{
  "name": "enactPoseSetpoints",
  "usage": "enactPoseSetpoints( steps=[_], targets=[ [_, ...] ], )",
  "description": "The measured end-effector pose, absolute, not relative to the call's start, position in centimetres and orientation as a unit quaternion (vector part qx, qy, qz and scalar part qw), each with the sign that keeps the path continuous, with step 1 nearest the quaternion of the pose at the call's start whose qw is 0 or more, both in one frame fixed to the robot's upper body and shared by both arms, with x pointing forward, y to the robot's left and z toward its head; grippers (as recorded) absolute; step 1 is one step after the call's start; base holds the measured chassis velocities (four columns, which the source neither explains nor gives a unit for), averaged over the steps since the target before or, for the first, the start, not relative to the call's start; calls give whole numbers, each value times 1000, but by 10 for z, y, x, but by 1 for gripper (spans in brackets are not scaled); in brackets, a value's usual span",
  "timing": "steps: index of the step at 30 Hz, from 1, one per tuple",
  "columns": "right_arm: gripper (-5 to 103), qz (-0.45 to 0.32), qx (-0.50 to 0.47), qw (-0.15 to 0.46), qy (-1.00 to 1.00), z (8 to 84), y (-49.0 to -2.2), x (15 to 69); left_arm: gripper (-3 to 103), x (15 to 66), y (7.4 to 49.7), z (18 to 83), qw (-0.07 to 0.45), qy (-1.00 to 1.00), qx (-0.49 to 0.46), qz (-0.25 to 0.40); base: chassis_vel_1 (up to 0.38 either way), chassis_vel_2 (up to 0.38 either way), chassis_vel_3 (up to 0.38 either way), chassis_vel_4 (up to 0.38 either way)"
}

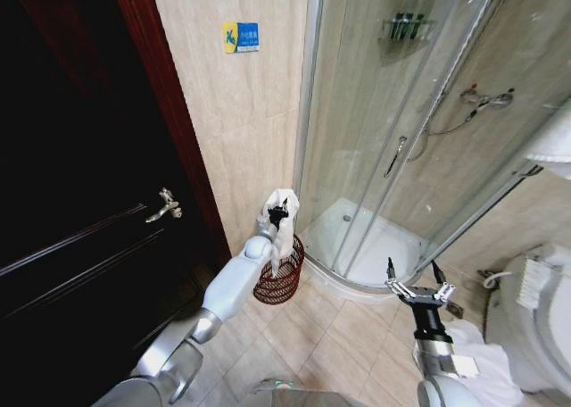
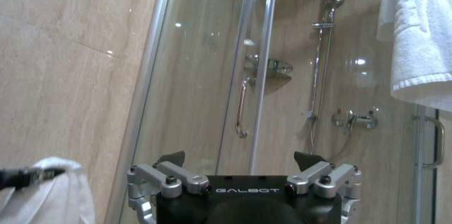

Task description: Discard the used towel into the hamper.

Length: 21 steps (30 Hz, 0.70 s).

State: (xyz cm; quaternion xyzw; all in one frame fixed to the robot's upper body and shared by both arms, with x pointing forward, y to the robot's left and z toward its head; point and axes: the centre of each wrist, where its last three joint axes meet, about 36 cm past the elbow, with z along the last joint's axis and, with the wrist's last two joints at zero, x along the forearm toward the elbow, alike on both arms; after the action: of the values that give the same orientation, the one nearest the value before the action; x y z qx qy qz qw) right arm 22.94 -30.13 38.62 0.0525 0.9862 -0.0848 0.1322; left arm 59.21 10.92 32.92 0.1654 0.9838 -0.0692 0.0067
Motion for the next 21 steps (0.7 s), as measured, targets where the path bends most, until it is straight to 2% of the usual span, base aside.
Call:
enactPoseSetpoints(
  steps=[9,17,21],
  targets=[
    [100,-76,50,139,986,383,-300,229,2,580,102,284,-39,983,165,-65,0,0,0,0],
    [100,-70,49,138,987,381,-299,230,2,589,105,281,-46,984,160,-60,0,0,0,0],
    [100,-63,47,139,987,380,-297,231,2,588,114,266,-74,984,152,-59,0,0,0,0]
  ],
)
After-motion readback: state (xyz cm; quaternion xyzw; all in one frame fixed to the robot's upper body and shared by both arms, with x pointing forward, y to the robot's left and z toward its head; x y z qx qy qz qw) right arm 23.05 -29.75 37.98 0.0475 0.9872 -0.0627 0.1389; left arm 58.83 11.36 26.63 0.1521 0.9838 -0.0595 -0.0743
